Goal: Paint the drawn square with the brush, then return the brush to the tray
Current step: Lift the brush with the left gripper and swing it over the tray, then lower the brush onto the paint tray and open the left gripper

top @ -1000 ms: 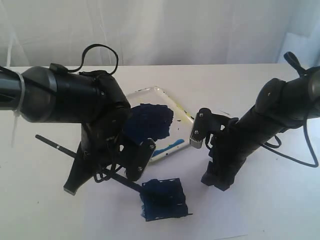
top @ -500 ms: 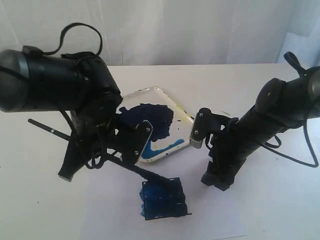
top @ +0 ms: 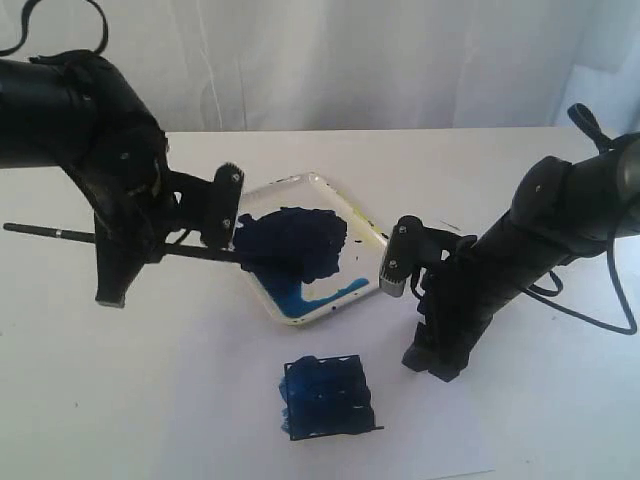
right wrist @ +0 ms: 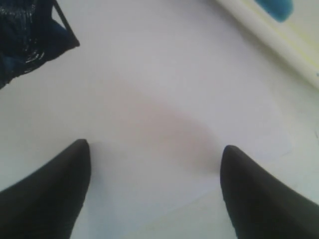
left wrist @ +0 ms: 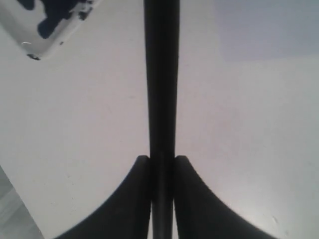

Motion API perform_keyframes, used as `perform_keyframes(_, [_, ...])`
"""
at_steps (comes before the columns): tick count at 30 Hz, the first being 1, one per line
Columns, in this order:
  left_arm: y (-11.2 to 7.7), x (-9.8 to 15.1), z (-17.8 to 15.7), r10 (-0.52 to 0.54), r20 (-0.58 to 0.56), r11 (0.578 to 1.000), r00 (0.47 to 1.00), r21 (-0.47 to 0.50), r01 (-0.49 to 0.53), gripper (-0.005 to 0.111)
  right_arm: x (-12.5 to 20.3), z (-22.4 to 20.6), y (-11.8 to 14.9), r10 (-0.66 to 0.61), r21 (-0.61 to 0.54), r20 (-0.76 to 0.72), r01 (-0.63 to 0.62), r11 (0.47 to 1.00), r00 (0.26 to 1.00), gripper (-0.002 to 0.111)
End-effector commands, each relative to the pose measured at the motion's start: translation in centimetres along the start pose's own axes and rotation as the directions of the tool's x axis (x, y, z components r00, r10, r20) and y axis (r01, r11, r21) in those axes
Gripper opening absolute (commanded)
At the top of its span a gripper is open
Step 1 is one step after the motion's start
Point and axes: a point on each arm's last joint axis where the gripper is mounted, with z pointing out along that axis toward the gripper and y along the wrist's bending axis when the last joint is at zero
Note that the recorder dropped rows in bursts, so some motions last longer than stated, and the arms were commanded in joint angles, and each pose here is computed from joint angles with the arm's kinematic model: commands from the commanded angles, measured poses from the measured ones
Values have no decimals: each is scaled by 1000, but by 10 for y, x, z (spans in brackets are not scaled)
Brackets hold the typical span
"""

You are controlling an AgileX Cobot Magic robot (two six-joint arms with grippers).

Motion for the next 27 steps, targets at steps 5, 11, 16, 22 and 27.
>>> perform_keyframes(5, [30, 28, 16, -220, 51, 975, 974, -29, 221, 0, 2, 3, -1, -12, 11, -14, 12, 1000, 1000, 68])
perform_keyframes(11, [53, 17, 36, -222, 33, 975, 974, -22, 223, 0, 2, 3, -2, -12, 23, -12, 12, 1000, 1000, 68])
perform_keyframes(16, [72, 7, 56, -208, -43, 977, 977, 38, 209, 0, 2, 3, -2, -12, 23, -12, 12, 1000, 1000, 68])
perform_keyframes(22, [82, -13, 80, -160, 14, 980, 987, 123, 158, 0, 2, 3, -2, -12, 27, -12, 12, 1000, 1000, 68])
perform_keyframes(27, [89, -24, 97, -145, 46, 982, 988, 132, 138, 0, 2, 3, -2, -12, 27, -12, 12, 1000, 1000, 68])
